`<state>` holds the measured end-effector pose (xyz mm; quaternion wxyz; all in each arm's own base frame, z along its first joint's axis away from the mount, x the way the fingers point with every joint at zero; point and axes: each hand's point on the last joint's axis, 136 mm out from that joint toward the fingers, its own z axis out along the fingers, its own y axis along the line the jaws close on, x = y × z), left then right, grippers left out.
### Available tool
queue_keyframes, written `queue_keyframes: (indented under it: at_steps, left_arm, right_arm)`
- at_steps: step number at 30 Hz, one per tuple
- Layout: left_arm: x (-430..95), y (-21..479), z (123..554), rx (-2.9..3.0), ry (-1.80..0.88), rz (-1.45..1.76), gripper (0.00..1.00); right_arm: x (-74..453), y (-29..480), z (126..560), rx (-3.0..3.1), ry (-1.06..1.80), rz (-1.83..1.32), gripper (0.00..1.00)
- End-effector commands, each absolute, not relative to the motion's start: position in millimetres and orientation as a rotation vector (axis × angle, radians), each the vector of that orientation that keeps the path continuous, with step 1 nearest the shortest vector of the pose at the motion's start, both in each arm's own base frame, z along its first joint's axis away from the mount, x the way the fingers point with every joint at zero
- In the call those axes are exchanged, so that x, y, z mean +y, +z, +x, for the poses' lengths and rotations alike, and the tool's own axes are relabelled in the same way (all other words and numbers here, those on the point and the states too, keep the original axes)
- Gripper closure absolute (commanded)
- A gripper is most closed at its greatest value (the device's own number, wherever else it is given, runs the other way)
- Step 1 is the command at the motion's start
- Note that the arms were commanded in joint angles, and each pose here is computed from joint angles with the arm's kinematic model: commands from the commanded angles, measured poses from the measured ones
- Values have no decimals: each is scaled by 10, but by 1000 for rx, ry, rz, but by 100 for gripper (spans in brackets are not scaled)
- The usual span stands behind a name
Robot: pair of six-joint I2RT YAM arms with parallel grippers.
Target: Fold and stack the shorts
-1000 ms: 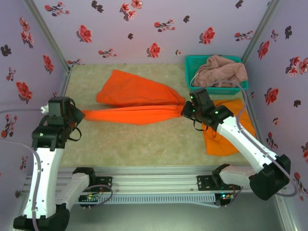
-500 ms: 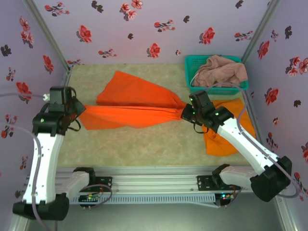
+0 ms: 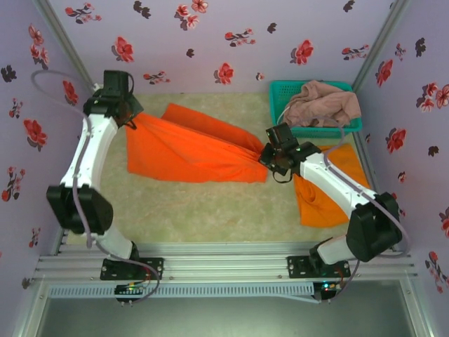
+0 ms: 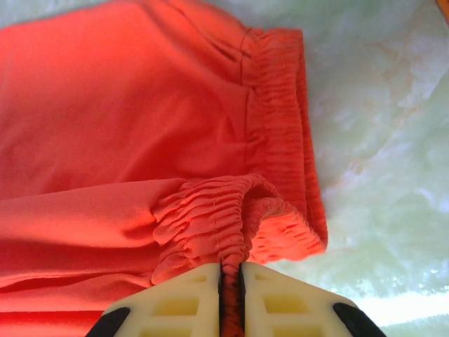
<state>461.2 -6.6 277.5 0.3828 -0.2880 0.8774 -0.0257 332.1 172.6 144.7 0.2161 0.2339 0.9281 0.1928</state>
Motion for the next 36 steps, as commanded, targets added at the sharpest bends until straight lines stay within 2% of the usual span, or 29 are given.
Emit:
queue_keyframes:
  at_steps: [1,11,15,17,19,20,22,24,25,27,28,30,33,36]
  left_arm:
    - [23,2943,5047,2139,-14,-714,100]
    - [-350,2453,5925,2195,-11,-631,100]
    - [-395,2200,6133,2209,-5,-630,100]
    - [-407,2078,6214,2212,-3,-624,100]
    - [-437,2049,6310,2195,-41,-614,91]
    - [-476,2076,6365,2184,-84,-596,80]
    - [-562,2236,6439,2155,-183,-554,64]
    - [-616,2531,6433,2120,-274,-515,42]
    - [-635,2689,6397,2102,-312,-500,34]
    - [-646,2969,6269,2077,-359,-474,19]
    - [-654,3095,6168,2070,-372,-469,12]
    - [-684,3221,5968,2074,-408,-452,4]
    - [-810,3178,5664,2079,-530,-431,1]
    - [-886,2882,5405,2068,-641,-467,1]
  right_arm:
    - [1499,1320,3461,2552,445,788,86]
    - [1447,974,3875,2580,465,928,83]
    - [1424,848,4015,2596,463,970,74]
    - [1399,803,4092,2594,478,999,65]
    - [1387,829,4168,2579,530,1029,58]
    - [1385,880,4209,2565,568,1038,52]
    - [1385,1071,4261,2519,626,1017,33]
    - [1390,1324,4255,2473,657,951,12]
    - [1403,1479,4236,2445,680,909,7]
    - [1467,1709,4172,2403,730,828,1]
    - [1527,1811,4131,2388,762,787,1]
    - [1711,1954,4052,2381,829,695,1]
    - [2040,2024,3984,2402,897,578,1]
    - [2345,1929,4020,2465,943,499,1]
